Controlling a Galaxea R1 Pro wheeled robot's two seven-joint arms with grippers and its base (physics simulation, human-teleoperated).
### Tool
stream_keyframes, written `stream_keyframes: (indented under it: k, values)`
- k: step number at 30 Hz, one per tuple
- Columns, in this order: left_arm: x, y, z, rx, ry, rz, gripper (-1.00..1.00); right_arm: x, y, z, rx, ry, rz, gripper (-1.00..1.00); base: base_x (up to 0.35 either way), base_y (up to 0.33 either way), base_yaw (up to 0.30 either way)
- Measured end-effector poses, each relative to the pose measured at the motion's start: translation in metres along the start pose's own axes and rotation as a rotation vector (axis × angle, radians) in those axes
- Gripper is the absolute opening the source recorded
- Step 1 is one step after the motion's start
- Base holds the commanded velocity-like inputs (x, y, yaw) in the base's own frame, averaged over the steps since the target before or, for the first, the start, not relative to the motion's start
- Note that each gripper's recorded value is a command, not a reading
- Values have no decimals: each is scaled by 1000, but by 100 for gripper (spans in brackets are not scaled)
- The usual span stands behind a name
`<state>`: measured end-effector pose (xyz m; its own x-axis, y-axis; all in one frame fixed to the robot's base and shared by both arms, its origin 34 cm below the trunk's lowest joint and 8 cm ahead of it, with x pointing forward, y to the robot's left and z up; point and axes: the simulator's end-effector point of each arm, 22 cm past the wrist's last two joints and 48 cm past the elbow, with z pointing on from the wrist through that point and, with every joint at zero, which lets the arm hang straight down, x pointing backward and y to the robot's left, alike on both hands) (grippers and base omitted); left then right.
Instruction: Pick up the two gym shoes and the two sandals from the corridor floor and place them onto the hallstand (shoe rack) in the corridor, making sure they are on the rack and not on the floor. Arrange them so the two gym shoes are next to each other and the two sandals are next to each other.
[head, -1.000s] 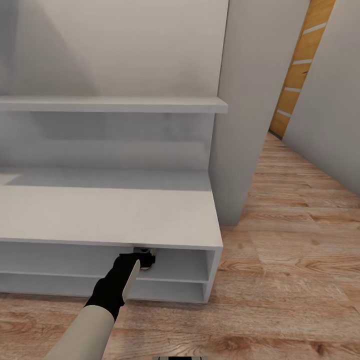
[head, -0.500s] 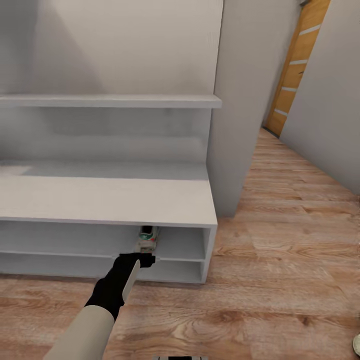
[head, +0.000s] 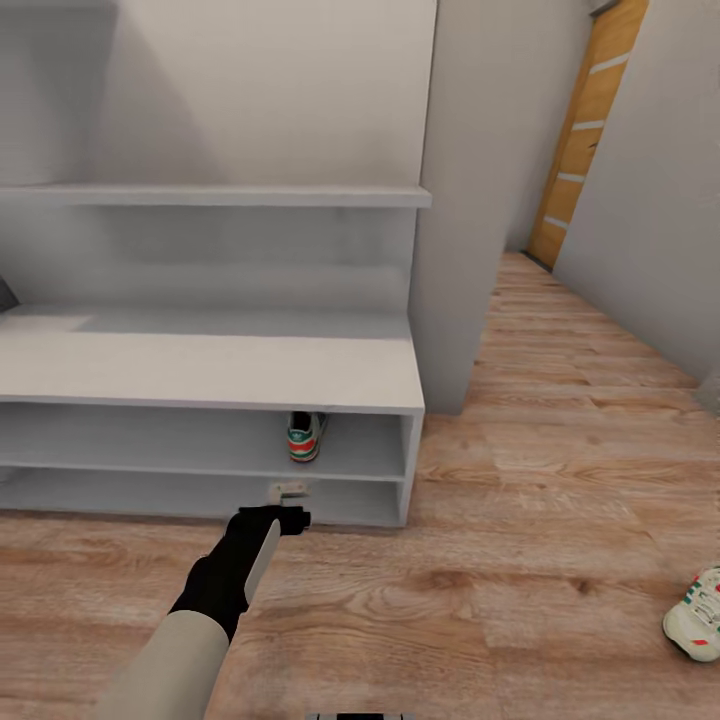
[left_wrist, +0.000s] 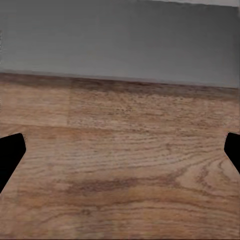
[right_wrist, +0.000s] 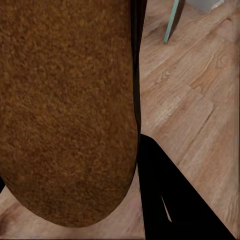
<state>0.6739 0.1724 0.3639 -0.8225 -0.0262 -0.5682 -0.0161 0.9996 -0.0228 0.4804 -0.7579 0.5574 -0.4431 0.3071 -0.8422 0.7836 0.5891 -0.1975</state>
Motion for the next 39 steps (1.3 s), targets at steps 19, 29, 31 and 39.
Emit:
stream_keyframes:
  k: [19, 29, 31, 39]
  values:
    - [-4, 41, 3, -59, -28, 12, 100, 5, 2, 0, -2, 8, 3, -100, -135, 57, 0]
    - [-18, 43, 3, -58, -104, 2, 100, 5, 3, 0, -3, 8, 2, -100, -257, 220, 0]
    - [-19, 43, 3, -57, -105, 1, 100, 5, 3, 0, -3, 8, 2, -100, -233, 237, 0]
    - [-19, 50, 3, -65, -107, 2, 100, 5, 3, 0, -3, 8, 2, -100, -221, 248, 0]
